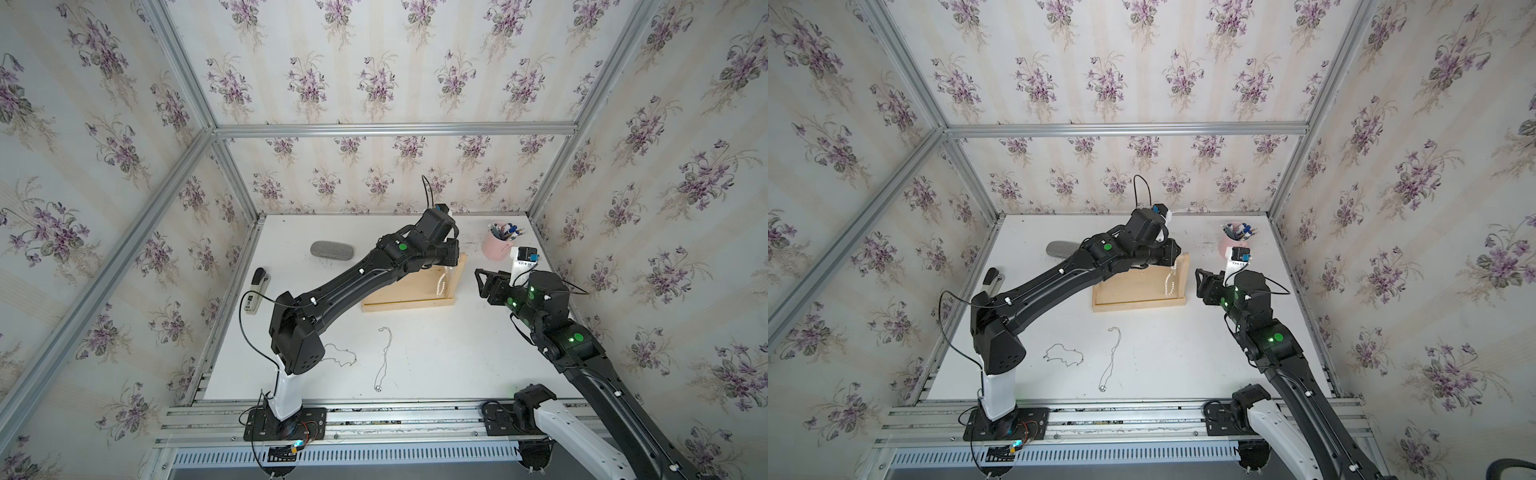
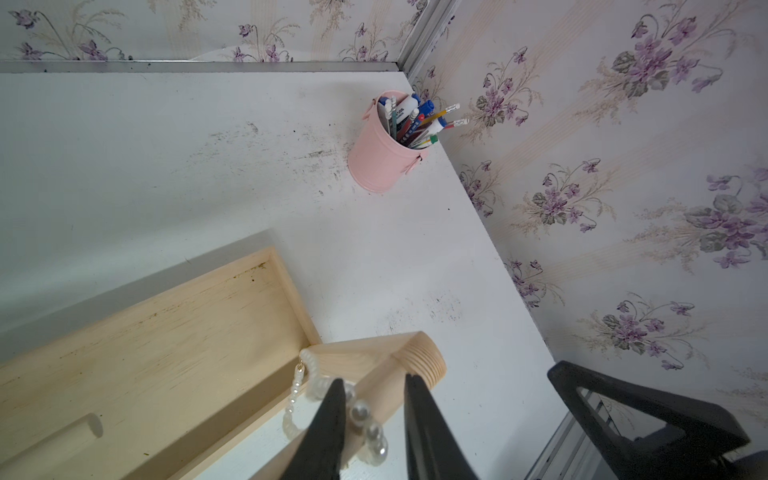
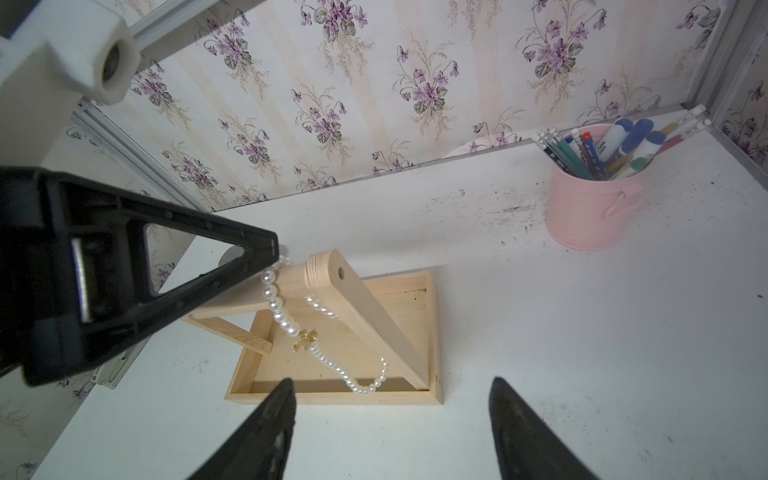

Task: Hang the necklace on the jewelry display stand
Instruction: Hang the necklace on the stand.

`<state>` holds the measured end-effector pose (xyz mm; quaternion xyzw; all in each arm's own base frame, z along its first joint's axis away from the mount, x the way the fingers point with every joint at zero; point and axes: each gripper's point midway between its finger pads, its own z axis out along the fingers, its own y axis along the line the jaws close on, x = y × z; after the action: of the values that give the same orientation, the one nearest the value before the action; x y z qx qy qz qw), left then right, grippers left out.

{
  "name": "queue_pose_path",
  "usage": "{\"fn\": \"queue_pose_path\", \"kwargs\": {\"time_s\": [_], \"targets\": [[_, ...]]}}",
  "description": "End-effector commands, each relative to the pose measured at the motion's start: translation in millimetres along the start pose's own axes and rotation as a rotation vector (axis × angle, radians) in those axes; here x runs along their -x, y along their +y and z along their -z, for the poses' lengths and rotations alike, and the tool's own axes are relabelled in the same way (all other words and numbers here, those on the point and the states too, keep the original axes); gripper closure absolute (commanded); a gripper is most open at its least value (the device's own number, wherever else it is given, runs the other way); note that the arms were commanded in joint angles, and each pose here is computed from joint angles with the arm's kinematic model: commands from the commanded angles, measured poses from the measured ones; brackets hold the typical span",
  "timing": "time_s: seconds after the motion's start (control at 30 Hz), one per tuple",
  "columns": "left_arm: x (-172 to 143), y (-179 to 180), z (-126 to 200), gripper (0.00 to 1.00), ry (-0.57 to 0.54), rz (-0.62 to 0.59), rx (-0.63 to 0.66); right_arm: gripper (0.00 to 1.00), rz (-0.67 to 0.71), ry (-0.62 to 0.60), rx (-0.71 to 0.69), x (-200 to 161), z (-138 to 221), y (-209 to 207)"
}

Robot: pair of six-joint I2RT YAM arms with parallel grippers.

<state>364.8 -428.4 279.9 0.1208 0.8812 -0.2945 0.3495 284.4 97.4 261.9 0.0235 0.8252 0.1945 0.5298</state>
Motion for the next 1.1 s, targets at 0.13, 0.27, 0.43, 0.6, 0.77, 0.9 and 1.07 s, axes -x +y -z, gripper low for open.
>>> {"fn": "queue_pose_path", "kwargs": {"time_s": [0.13, 0.27, 0.43, 0.6, 0.77, 0.9, 1.07], "targets": [[6.9, -8.5, 8.3, 0.65, -0.023, -0.027, -0.009, 0.28, 0.007, 0.004, 0.012, -1.0, 0.3, 1.9], [9.6, -12.5, 14.7, 0.65, -0.033, -0.039, -0.017, 0.27, 0.007, 0.009, 0.023, -1.6, -0.6, 3.9], [14.2, -12.5, 23.5, 0.65, -0.048, -0.060, -0.012, 0.28, 0.012, 0.030, 0.058, -3.1, -3.1, 10.8], [20.1, -10.5, 37.3, 0.65, -0.068, -0.101, 0.009, 0.28, 0.029, 0.032, 0.093, 1.0, -1.6, 18.7], [29.3, -5.1, 64.8, 0.64, -0.103, -0.183, 0.047, 0.28, 0.036, 0.043, 0.138, 3.2, 0.5, 28.0], [31.9, 20.1, 106.2, 0.59, -0.147, -0.265, 0.165, 0.34, 0.043, 0.064, 0.192, 1.5, 2.4, 38.3], [9.4, 80.6, 169.8, 0.55, -0.166, -0.313, 0.383, 0.41, 0.115, 0.090, 0.241, -3.8, 5.3, 67.8]]}}
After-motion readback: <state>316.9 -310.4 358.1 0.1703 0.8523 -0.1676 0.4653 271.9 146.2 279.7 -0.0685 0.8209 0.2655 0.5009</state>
